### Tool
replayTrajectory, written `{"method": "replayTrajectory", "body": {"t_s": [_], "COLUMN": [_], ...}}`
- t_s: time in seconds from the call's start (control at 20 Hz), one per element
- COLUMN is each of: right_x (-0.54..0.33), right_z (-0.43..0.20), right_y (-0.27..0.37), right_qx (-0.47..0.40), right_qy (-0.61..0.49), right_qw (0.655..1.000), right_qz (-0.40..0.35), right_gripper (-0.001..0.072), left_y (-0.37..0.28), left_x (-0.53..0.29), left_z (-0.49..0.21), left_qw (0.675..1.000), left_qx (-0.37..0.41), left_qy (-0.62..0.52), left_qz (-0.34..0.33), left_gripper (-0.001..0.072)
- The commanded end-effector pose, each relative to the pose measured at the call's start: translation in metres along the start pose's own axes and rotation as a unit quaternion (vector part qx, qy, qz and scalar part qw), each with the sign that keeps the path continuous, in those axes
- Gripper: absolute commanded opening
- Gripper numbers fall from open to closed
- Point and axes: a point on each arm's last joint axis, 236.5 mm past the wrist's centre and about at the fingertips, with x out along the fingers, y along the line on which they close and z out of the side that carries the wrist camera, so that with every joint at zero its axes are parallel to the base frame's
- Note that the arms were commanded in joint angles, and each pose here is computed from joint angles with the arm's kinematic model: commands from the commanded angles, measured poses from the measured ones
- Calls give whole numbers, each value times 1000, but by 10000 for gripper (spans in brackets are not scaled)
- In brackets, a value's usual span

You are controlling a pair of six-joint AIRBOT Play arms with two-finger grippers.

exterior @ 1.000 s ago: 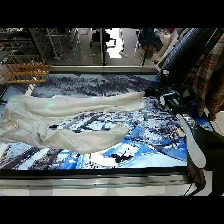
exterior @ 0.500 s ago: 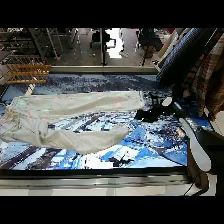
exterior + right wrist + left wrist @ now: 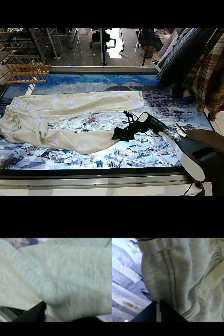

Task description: Fold the clothes and pants, and hang the long-sleeved shirts on hangers.

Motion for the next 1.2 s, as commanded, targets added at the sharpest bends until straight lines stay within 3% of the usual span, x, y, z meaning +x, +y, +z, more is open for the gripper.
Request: {"method": "replayTrajectory", "body": {"t_s": [0.0,0.05,0.1,0.35,0.45,0.55,0.65,0.8,0.85,0.9,0.95,1.0,1.05,1.15], "right_x": [27,26,19,-136,-221,-295,-324,-307,-300,-290,-279,-268,-258,-241], "right_z": [8,9,6,-44,-66,-64,-31,74,110,137,155,159,148,106], "right_y": [14,17,21,56,104,140,124,34,-1,-34,-62,-84,-113,-169], "right_qx": [0,-18,-40,-156,-174,-194,-162,-43,19,77,77,59,62,92], "right_qy": [-35,-39,-34,-98,-228,-377,-444,-462,-463,-444,-408,-365,-319,-236], "right_qw": [999,999,999,973,950,901,873,873,876,887,905,924,940,958], "right_qz": [-4,-6,-9,-142,-121,-90,-121,-151,-132,-105,-96,-95,-102,-134], "right_gripper": [202,80,28,27,25,25,26,37,274,578,564,552,547,511], "left_y": [-27,-35,-43,-64,-65,-68,-73,-65,-63,-63,-62,-62,-60,-55], "left_x": [3,0,-6,-60,-75,-72,-52,-10,0,7,9,9,8,6], "left_z": [4,3,1,7,6,-7,-31,-78,-91,-101,-105,-105,-103,-102], "left_qw": [999,998,997,992,990,988,986,978,976,974,976,979,981,984], "left_qx": [1,4,14,88,120,150,166,180,181,179,164,150,136,118], "left_qy": [-7,-6,-5,-54,-64,-39,11,98,119,134,139,138,134,132], "left_qz": [-54,-70,-82,-66,-37,-21,-9,24,28,26,28,30,32,33], "left_gripper": [19,19,19,17,17,17,16,17,19,61,194,379,490,490]}}
